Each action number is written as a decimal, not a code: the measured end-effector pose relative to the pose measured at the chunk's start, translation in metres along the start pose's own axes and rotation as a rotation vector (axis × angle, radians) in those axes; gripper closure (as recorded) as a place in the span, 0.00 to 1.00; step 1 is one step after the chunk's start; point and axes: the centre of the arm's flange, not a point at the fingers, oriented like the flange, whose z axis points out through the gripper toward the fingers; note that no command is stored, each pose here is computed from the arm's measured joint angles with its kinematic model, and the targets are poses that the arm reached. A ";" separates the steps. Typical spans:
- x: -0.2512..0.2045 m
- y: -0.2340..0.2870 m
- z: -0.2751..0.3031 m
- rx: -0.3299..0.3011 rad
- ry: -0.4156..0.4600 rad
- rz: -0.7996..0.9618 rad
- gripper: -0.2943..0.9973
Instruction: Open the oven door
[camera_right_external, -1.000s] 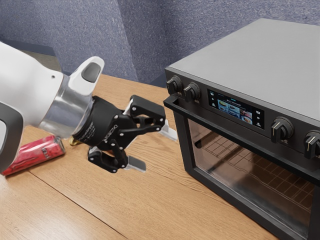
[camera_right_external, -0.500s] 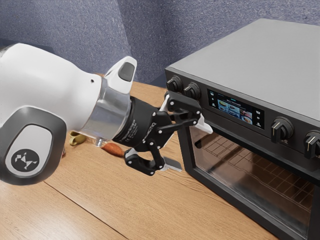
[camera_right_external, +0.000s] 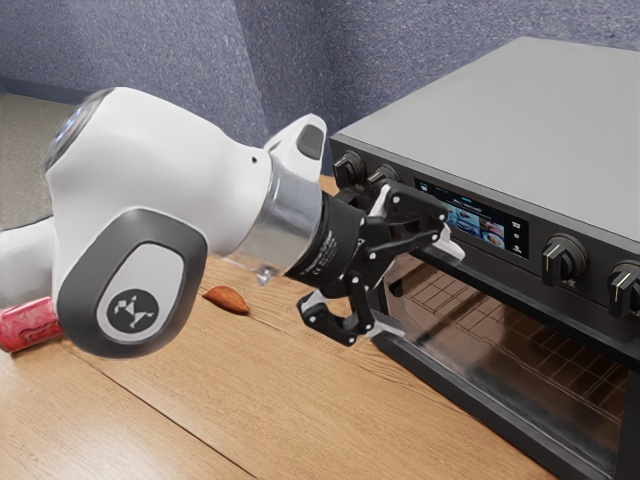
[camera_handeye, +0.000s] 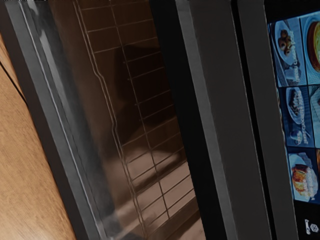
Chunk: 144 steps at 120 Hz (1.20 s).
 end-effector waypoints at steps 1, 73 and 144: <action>0.000 0.001 0.001 0.001 0.001 -0.001 0.23; 0.022 0.006 0.043 0.049 0.016 -0.054 0.23; 0.052 -0.079 0.018 0.104 0.059 -0.125 0.23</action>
